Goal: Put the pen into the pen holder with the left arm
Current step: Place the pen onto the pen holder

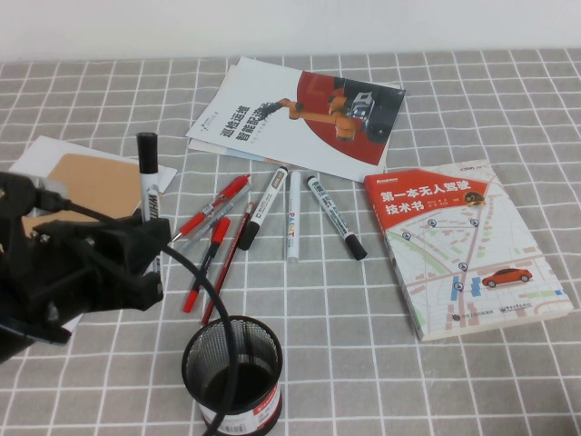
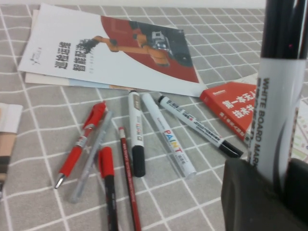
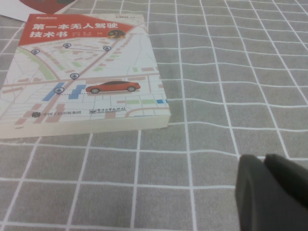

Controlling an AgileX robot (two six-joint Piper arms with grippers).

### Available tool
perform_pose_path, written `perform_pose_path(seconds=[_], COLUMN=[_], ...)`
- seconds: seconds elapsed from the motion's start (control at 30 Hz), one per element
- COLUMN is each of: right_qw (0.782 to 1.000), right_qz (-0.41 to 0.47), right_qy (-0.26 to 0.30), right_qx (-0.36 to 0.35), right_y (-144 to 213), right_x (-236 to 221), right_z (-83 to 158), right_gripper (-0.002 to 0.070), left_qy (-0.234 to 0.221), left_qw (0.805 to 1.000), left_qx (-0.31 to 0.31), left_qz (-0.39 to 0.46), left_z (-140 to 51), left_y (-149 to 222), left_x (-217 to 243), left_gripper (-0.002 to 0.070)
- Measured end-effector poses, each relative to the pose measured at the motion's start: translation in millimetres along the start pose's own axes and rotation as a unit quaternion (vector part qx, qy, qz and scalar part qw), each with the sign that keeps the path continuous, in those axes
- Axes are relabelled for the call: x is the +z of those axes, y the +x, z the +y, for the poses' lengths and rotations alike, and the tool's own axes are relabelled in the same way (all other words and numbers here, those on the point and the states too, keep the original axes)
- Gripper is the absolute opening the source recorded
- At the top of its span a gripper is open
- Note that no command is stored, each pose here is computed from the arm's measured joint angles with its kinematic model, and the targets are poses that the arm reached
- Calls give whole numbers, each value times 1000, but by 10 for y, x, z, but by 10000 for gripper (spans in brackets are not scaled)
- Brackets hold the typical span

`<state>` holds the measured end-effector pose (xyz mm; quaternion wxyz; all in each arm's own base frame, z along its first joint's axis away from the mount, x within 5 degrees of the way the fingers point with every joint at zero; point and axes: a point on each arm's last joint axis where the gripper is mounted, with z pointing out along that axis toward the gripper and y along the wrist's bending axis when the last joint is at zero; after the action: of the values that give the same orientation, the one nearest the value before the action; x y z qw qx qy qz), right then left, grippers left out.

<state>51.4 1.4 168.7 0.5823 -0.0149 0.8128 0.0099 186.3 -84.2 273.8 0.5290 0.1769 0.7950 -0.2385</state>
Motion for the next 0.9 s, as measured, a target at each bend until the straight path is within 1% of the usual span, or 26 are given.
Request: perform_pose_path(seconds=[0.13, 0.23, 0.3, 0.37, 0.4, 0.5, 0.57, 0.7, 0.73, 0.8, 0.87, 0.9], right_qw=[1000, 1000, 1000, 1000, 1000, 1000, 1000, 1000, 1000, 1000, 1000, 1000], right_qz=[0, 0, 0, 0, 0, 0, 0, 0, 0, 0, 0, 0], right_qy=[0, 0, 0, 0, 0, 0, 0, 0, 0, 0, 0, 0], right_qx=[0, 0, 0, 0, 0, 0, 0, 0, 0, 0, 0, 0], right_y=[0, 0, 0, 0, 0, 0, 0, 0, 0, 0, 0, 0], right_x=[0, 0, 0, 0, 0, 0, 0, 0, 0, 0, 0, 0], right_z=[0, 0, 0, 0, 0, 0, 0, 0, 0, 0, 0, 0], right_gripper=[-15, -15, -15, -15, -15, -15, -15, -15, -15, -15, -15, -15], left_qy=[4, -4, -18, -32, -39, -38, -38, -63, -69, -76, -75, -71], left_qw=[1000, 1000, 999, 999, 998, 998, 998, 997, 997, 996, 996, 994], left_qx=[-5, 8, 30, 38, 56, 56, 53, 34, 15, -2, -8, -17], left_qz=[0, 3, 4, -3, -8, -19, -16, -6, -13, -39, -57, -79], left_z=[-12, -35, -73, -115, -144, -219, -241, -181, -160, -129, -112, -107], left_y=[-2, -7, -13, -34, -46, -66, -53, 72, 111, 174, 252, 295], left_x=[-12, -58, -111, -171, -213, -291, -316, -311, -306, -301, -297, -298], left_gripper=[109, 109, 109, 109, 109, 109, 109, 109, 109, 109, 109, 109])
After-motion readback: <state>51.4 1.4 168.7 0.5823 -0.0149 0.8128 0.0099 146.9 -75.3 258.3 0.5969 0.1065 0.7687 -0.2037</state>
